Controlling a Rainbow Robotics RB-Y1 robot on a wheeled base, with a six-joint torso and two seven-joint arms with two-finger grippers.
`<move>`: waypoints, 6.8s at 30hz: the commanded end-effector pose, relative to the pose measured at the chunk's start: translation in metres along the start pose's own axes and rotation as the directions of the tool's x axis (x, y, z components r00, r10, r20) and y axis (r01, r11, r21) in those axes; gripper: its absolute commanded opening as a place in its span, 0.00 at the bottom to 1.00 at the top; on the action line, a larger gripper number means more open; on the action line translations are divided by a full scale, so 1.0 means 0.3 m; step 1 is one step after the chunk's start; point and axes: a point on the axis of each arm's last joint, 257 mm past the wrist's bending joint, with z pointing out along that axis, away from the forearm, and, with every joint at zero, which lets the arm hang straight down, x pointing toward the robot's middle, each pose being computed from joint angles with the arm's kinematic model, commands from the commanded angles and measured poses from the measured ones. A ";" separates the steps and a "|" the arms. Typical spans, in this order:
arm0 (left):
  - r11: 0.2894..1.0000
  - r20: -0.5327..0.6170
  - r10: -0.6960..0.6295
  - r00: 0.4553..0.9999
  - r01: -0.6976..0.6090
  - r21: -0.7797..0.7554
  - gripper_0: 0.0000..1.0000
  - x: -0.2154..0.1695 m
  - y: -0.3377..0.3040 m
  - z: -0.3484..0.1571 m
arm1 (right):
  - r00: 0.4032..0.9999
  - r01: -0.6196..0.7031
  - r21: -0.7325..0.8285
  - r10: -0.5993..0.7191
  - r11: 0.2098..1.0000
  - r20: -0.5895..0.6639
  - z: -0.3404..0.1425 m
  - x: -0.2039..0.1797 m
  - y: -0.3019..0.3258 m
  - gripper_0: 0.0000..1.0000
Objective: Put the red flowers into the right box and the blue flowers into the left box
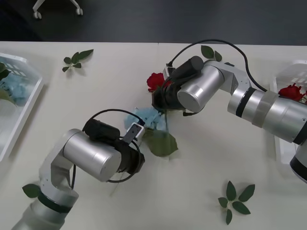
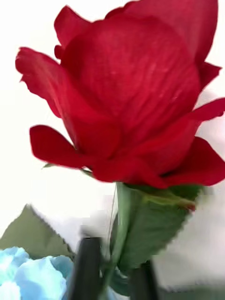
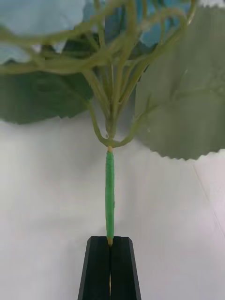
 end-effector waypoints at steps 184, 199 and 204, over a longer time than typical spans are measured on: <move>0.716 0.605 0.449 0.658 -0.670 0.196 1.00 -0.250 0.423 -0.824 | 0.385 0.905 -0.038 -0.781 0.423 0.491 -0.976 0.343 -0.182 1.00; 0.716 0.605 0.449 0.658 -0.670 0.196 1.00 -0.250 0.423 -0.824 | 0.372 0.902 -0.003 -0.773 0.433 0.514 -0.978 0.301 -0.179 1.00; 0.716 0.605 0.449 0.658 -0.670 0.196 1.00 -0.250 0.423 -0.824 | 0.372 0.902 -0.003 -0.773 0.433 0.514 -0.978 0.301 -0.179 1.00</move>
